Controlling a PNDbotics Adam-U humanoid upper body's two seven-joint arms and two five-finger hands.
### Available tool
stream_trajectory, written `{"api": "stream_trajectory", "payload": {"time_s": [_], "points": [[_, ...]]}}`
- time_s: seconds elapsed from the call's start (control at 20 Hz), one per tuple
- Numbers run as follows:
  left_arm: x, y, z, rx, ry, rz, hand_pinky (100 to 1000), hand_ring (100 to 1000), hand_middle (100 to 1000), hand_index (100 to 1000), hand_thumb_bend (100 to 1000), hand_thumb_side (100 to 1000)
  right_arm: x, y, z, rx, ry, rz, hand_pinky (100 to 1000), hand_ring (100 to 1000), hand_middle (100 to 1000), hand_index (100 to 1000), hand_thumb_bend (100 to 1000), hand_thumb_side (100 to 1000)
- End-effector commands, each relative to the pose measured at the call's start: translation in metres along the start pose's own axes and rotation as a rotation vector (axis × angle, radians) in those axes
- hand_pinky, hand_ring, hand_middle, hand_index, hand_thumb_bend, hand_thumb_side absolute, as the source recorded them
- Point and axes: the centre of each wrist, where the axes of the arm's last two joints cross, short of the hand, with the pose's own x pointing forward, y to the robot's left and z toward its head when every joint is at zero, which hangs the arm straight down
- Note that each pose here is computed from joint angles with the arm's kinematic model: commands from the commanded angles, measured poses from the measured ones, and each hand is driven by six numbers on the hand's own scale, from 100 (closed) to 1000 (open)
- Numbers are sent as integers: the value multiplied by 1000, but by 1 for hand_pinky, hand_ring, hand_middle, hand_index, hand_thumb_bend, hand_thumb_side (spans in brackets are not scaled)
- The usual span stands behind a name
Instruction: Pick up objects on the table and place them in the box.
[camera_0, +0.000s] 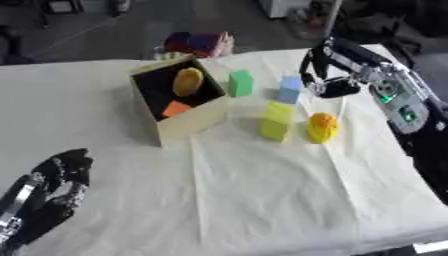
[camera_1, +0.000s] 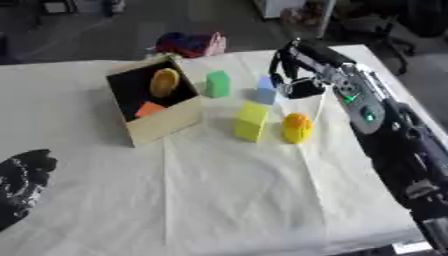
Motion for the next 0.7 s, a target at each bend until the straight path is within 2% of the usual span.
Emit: {"api": "stream_trajectory", "payload": {"time_s": [0.05, 0.15, 0.2, 0.25, 0.35, 0.45, 0.6, 0.7], "points": [[5, 6, 0, 6, -17, -20, 835, 811, 731, 873, 100, 463, 4, -15, -7, 0, -23, 31, 563, 443, 385, 526, 100, 100], [5, 6, 0, 7, -16, -20, 835, 811, 731, 874, 100, 465, 0, -10, -5, 60, -8, 42, 676, 621, 612, 767, 100, 100], [5, 6, 1, 7, -16, -20, 835, 811, 731, 874, 100, 466, -3, -7, -2, 113, 3, 54, 762, 750, 775, 906, 100, 100], [5, 6, 1, 8, -14, -21, 835, 811, 731, 874, 100, 467, -6, -4, 4, 179, 12, 74, 828, 830, 866, 952, 100, 206], [4, 7, 2, 11, -10, -24, 835, 811, 731, 873, 100, 470, -10, -5, 15, 286, 26, 114, 908, 920, 945, 988, 100, 420], [4, 8, 2, 13, -6, -27, 835, 811, 730, 873, 100, 471, -12, -8, 26, 356, 34, 135, 943, 955, 978, 1000, 100, 555], [4, 8, 2, 11, -6, -29, 835, 811, 731, 874, 100, 472, -13, -14, 40, 419, 37, 145, 963, 975, 998, 1000, 100, 641], [4, 8, 2, 10, -6, -30, 835, 811, 731, 874, 100, 470, -14, -15, 45, 462, 45, 157, 969, 983, 1000, 1000, 100, 643]]}}
